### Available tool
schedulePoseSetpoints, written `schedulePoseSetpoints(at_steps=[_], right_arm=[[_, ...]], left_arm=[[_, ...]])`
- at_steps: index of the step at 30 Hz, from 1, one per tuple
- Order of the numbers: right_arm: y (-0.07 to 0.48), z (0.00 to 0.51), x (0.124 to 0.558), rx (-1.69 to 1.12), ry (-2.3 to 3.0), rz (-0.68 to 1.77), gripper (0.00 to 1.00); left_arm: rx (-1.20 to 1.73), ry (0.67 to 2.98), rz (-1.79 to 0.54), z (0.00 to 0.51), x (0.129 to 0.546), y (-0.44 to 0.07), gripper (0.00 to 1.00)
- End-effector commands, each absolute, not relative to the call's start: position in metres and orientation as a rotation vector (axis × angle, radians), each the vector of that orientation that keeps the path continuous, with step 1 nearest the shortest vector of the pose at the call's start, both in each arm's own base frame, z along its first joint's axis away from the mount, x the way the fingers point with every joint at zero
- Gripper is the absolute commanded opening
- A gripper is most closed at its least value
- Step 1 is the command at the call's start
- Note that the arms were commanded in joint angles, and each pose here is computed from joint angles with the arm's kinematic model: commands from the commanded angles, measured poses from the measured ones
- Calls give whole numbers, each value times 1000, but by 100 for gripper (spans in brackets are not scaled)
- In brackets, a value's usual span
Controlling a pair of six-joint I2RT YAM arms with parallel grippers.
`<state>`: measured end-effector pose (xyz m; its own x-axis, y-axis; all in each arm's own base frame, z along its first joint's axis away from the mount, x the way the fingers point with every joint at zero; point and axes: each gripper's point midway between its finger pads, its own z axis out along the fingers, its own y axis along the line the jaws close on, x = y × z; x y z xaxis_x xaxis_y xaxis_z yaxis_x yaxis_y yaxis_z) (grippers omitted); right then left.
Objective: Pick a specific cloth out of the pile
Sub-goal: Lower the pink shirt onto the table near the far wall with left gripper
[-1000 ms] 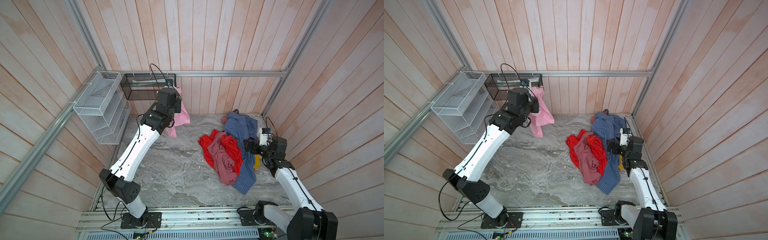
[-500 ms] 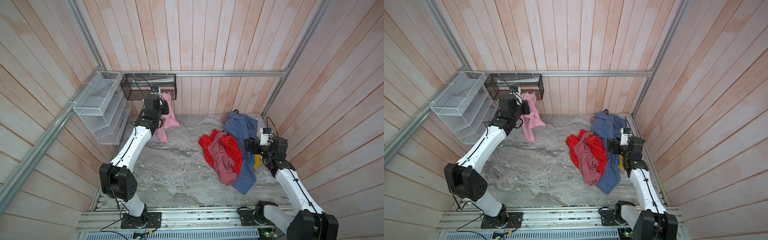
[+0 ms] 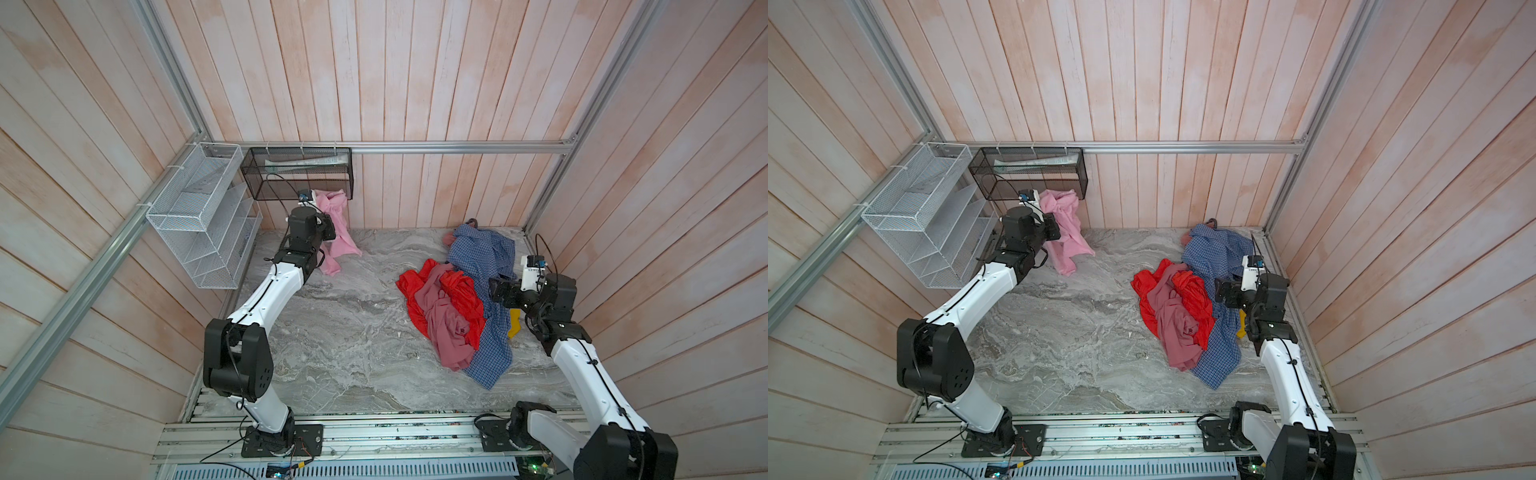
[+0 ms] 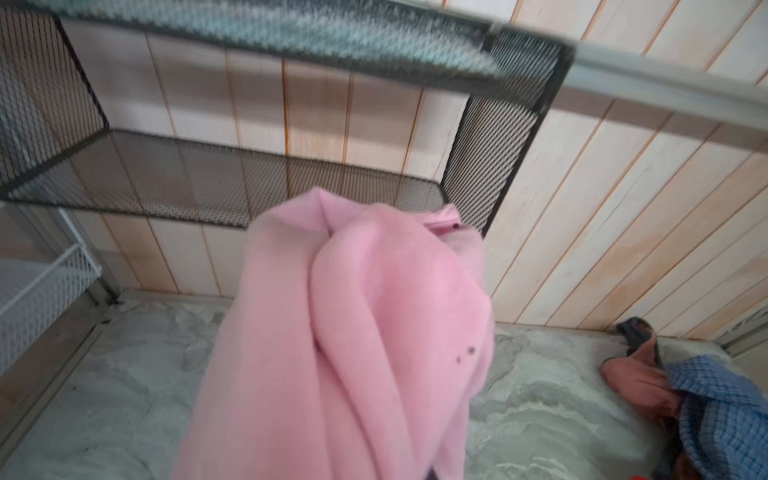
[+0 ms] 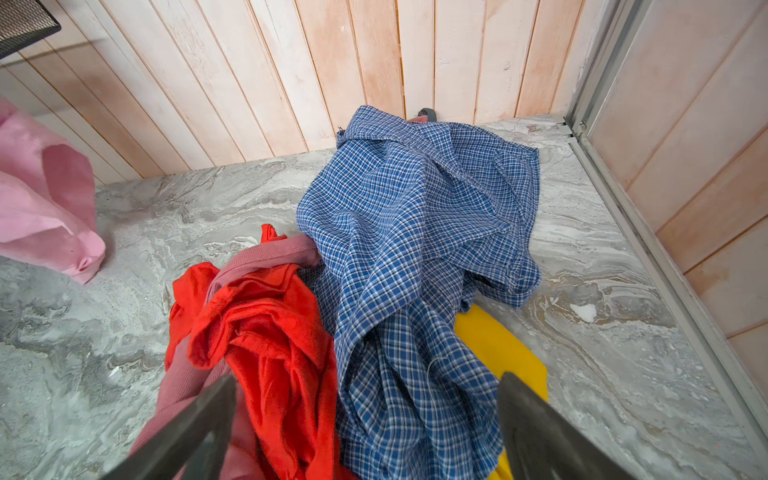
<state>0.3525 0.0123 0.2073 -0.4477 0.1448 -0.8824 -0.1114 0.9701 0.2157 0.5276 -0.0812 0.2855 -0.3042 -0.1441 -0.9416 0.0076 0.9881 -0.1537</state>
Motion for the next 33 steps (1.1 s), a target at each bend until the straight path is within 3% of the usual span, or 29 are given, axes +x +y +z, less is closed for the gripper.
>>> schedulePoseSetpoints(at_steps=[1, 10, 22, 27, 31, 33], right_arm=[[13, 214, 351, 25, 2003, 289, 98], [15, 209, 353, 24, 2010, 300, 98], [15, 207, 352, 21, 2020, 283, 98], [12, 205, 350, 26, 2025, 267, 98], [10, 205, 352, 24, 2027, 254, 98], [10, 205, 352, 21, 2029, 251, 98]], left_arm=[[-152, 1974, -93, 248, 520, -69, 0], [-221, 2200, 5, 163, 473, -52, 0], [-249, 2488, 76, 85, 470, -54, 0], [-250, 2490, 14, 87, 469, -64, 24], [-230, 2454, -28, 104, 464, -75, 56], [-242, 2439, -20, 115, 461, -76, 66]])
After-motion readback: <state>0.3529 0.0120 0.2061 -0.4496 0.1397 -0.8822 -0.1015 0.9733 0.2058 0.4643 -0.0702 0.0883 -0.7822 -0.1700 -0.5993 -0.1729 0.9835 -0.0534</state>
